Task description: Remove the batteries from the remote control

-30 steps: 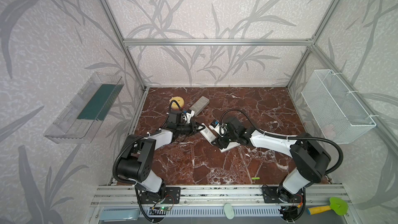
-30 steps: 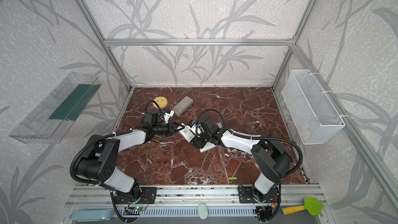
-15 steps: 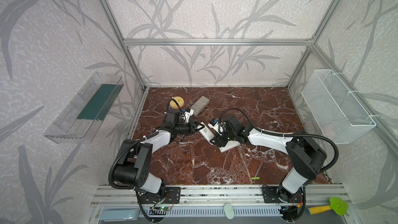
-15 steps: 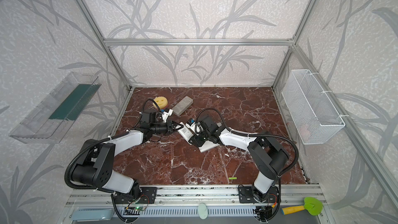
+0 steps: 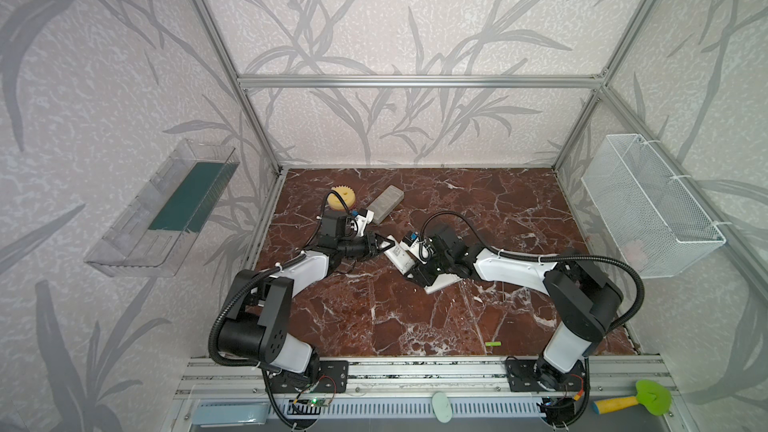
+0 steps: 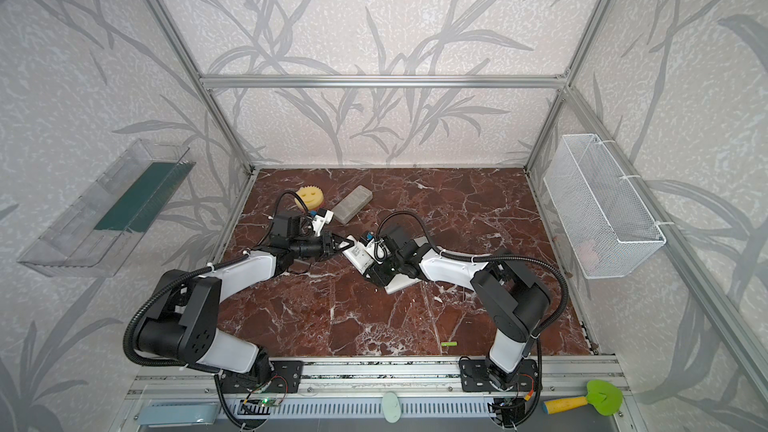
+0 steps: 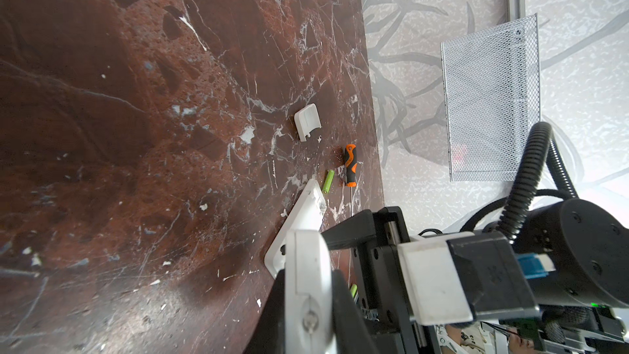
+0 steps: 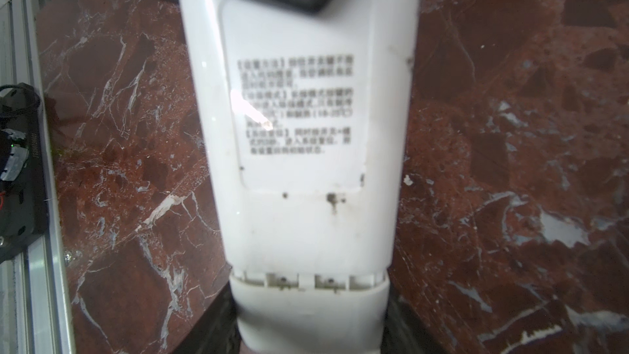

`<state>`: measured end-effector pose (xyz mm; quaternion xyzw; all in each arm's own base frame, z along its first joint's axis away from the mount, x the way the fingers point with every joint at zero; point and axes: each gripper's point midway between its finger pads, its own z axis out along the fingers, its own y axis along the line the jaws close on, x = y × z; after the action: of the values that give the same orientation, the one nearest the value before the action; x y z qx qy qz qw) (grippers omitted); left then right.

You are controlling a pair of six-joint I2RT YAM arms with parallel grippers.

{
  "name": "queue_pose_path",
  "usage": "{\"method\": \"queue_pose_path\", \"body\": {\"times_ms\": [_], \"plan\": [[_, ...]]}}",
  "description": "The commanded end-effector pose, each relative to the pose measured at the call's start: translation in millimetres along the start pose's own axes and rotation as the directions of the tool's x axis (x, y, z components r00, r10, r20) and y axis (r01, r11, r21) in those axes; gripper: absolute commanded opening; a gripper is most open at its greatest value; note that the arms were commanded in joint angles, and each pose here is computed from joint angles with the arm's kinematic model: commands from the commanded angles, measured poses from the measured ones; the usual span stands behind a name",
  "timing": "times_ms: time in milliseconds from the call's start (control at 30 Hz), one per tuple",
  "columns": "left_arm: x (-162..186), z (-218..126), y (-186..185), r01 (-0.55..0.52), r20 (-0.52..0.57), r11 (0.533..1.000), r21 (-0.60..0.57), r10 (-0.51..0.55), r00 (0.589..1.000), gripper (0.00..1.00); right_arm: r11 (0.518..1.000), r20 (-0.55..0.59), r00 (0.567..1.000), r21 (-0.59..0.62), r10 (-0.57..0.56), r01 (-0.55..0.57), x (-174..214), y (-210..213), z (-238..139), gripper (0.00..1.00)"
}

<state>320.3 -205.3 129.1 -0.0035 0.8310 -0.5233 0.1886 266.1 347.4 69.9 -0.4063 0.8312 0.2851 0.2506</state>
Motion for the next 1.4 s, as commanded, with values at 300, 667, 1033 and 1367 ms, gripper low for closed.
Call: {"method": "queue_pose_path", "body": {"times_ms": [300, 667, 1033, 1367], "plan": [[-7.9, -8.9, 6.6, -0.02, 0.027, 1.0, -0.021, 0.02, 0.999, 0.0, 0.999, 0.054, 0.999, -0.046, -0.006, 0.008, -6.8, 10.8, -28.3, 0.51], [-16.2, -9.1, 30.9, 0.092, 0.089, 0.995, -0.045, -0.088, 0.992, 0.0, 0.996, 0.104, 0.992, -0.05, 0.078, -0.073, -1.5, 0.0, -33.7, 0.53], [-11.9, -3.5, 50.5, 0.16, 0.113, 0.985, -0.059, -0.153, 0.982, 0.0, 0.982, 0.182, 0.965, -0.016, 0.189, -0.19, -9.2, -29.2, -40.7, 0.63], [-14.6, -2.9, 53.9, 0.153, 0.112, 0.984, -0.091, -0.143, 0.983, 0.0, 0.971, 0.153, 0.963, 0.061, 0.22, -0.232, -5.3, -46.5, -31.2, 0.59]]}}
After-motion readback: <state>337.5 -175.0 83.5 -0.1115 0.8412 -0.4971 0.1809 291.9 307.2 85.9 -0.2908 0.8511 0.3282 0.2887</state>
